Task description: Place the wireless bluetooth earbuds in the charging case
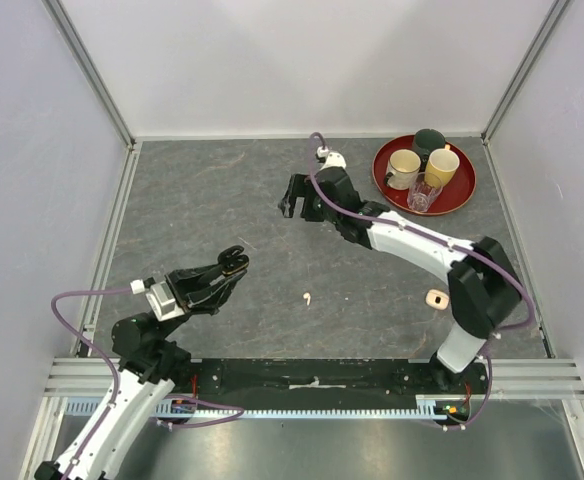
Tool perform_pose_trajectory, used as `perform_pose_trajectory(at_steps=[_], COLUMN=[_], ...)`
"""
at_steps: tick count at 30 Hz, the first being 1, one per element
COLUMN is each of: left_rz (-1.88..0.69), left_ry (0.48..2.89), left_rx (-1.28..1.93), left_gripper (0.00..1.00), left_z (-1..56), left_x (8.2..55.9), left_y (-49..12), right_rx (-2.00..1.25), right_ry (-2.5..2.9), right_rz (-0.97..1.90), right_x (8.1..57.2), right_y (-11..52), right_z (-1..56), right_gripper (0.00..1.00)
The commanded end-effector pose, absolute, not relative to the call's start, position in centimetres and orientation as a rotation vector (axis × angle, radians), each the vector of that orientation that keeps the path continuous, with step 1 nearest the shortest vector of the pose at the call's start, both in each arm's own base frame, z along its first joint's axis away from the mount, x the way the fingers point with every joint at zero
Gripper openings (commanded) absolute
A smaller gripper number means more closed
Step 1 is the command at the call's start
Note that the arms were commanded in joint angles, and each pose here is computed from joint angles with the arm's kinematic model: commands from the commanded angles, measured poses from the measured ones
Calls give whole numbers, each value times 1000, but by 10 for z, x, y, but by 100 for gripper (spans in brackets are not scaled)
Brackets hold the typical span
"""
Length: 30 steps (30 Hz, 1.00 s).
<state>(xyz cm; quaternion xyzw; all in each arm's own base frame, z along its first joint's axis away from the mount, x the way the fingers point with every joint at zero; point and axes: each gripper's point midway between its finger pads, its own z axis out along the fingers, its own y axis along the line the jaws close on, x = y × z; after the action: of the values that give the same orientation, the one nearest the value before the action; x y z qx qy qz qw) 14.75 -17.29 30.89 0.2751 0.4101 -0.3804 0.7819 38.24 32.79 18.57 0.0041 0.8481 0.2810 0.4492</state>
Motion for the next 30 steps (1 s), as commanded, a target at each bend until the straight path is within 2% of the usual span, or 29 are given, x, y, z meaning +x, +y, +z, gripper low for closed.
perform_pose_trajectory(at_steps=[1,9,25,30], left_rz=[-776,-746,-724,-721], left_ry=[824,804,763,753], left_rx=[652,666,645,643], left_gripper=[2,2,2,2], left_z=[329,337,351,356], left_x=[135,131,124,121], left_y=[-171,-168,-161,-159], right_rx=[-43,-106,-234,-261], right_ry=[2143,2239,2349,2332], right_rz=[748,904,1008,981], right_x=[388,389,364,359], right_y=[351,396,481,499], right_z=[187,148,84,77], right_gripper=[98,98,74,71])
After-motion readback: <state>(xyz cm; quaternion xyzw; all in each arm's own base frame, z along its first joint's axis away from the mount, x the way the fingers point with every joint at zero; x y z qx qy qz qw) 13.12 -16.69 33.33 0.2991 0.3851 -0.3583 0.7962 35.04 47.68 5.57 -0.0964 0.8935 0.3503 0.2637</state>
